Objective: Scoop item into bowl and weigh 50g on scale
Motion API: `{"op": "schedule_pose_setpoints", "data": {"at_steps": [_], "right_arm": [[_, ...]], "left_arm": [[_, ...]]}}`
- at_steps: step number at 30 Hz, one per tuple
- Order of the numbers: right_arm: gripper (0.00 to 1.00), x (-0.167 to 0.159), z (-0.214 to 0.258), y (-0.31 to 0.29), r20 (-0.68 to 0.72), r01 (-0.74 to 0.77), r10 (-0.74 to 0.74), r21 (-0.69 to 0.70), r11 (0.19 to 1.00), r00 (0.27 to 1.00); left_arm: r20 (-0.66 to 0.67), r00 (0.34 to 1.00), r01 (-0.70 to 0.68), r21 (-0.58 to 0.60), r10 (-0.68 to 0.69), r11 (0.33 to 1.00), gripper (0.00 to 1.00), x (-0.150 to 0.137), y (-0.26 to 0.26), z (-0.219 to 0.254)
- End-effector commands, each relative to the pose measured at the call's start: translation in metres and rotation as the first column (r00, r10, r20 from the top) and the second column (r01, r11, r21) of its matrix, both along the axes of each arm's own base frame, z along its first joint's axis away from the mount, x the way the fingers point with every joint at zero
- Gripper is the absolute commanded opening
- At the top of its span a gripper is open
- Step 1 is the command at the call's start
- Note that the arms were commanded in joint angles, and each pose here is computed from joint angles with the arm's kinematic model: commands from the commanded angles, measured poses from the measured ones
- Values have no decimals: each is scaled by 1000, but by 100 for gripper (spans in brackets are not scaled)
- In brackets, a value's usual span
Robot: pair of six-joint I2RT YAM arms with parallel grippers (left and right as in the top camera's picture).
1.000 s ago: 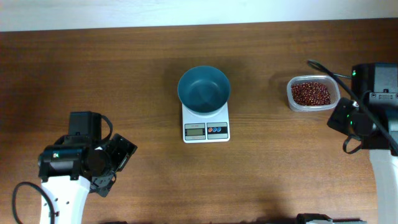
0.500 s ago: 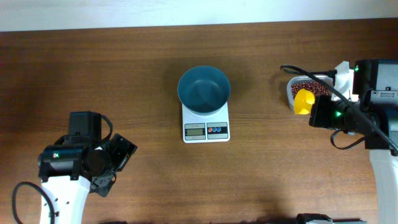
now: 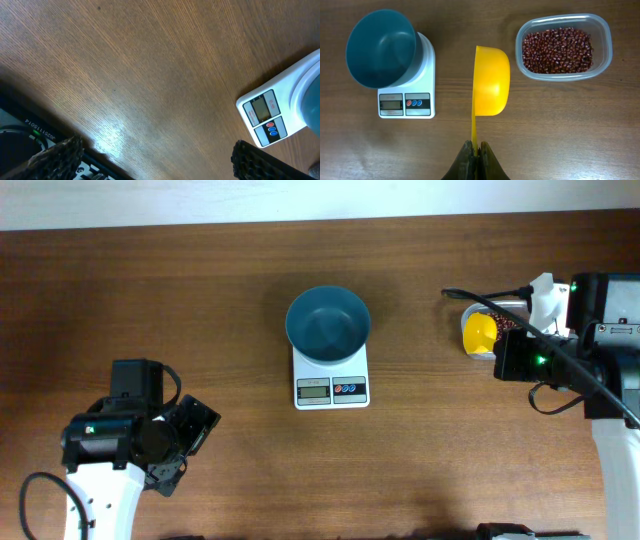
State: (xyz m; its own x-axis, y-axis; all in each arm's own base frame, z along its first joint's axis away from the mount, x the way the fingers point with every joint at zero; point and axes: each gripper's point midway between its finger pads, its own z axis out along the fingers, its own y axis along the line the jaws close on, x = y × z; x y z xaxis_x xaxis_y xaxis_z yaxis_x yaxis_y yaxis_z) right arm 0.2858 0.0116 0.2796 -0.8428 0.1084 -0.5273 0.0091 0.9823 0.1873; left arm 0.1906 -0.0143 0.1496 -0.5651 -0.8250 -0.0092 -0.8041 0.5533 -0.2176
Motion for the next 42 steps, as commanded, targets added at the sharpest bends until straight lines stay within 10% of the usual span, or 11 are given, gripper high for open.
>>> {"op": "schedule_pose_setpoints", "data": {"at_steps": [1,23,27,35,42], "right_arm": [[4,0,-1,-1,-2,-4,4,-1,1000,1000],[4,-10,-9,-11,-54,49,-52,-44,998,997],[4,-16,-11,-4,-82,28,-28,-6,1000,996],[4,-32,-19,-2,-154,28,-28,-3,1000,988],[4,-33,-19,-2,-157,28,-28,-2,1000,987]], "left_arm": [[23,1000,-3,15,3,1000,99,3,3,5],[138,987,89,-48,-81,995,99,26,-12,14],[383,719,635,-22,-580,772,87,38,-69,35],[435,424,765,298,-794,572,6,65,-121,51],[311,260,845,385,-914,372,0,75,-177,11]]}}
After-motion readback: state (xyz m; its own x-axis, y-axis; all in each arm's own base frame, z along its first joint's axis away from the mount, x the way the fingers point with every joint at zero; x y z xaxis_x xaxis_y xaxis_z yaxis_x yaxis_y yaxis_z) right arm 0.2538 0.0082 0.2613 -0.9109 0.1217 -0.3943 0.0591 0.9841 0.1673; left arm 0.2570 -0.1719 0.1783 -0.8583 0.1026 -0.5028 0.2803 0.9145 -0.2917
